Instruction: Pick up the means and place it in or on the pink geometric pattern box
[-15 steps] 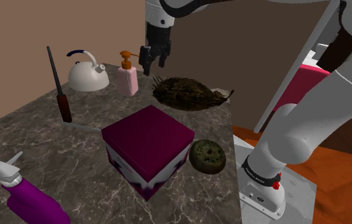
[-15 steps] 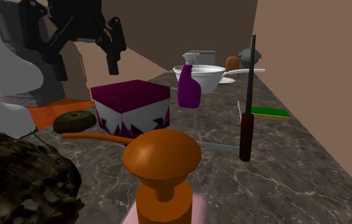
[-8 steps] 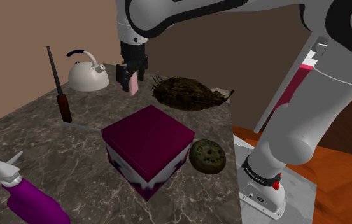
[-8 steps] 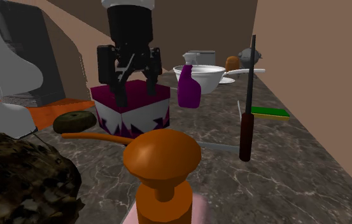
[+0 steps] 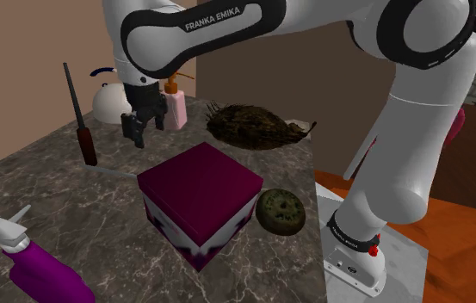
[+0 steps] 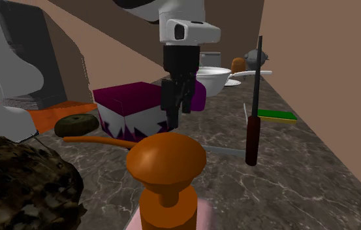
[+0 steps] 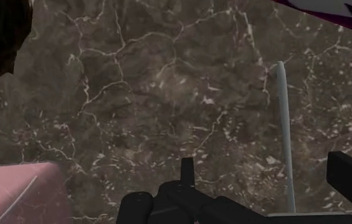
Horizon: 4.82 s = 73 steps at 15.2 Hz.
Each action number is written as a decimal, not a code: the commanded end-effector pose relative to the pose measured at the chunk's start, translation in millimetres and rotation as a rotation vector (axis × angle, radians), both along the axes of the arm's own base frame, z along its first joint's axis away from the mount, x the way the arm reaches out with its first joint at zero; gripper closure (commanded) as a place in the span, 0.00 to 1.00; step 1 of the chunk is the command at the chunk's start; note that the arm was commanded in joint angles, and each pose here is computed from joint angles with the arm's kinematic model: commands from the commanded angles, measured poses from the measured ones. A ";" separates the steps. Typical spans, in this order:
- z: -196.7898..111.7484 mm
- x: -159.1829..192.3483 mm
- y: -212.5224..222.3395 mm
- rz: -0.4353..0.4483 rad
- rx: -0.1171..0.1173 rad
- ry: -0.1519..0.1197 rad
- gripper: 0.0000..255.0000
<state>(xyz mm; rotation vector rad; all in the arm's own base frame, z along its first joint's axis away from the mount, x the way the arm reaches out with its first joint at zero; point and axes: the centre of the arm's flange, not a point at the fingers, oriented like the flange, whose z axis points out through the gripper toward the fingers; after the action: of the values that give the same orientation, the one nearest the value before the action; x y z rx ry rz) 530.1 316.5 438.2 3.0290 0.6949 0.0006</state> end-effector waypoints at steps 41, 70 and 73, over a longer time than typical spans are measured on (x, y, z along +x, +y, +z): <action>-37.4 14.6 73.1 0.107 -0.008 0.047 1.00; 115.7 14.6 73.1 0.107 -0.008 0.047 1.00; 131.5 14.6 73.1 0.107 -0.008 0.047 1.00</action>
<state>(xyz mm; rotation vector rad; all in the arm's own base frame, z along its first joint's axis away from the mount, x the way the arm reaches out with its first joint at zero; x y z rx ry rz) 544.1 389.4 564.4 2.9895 0.8574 -0.0694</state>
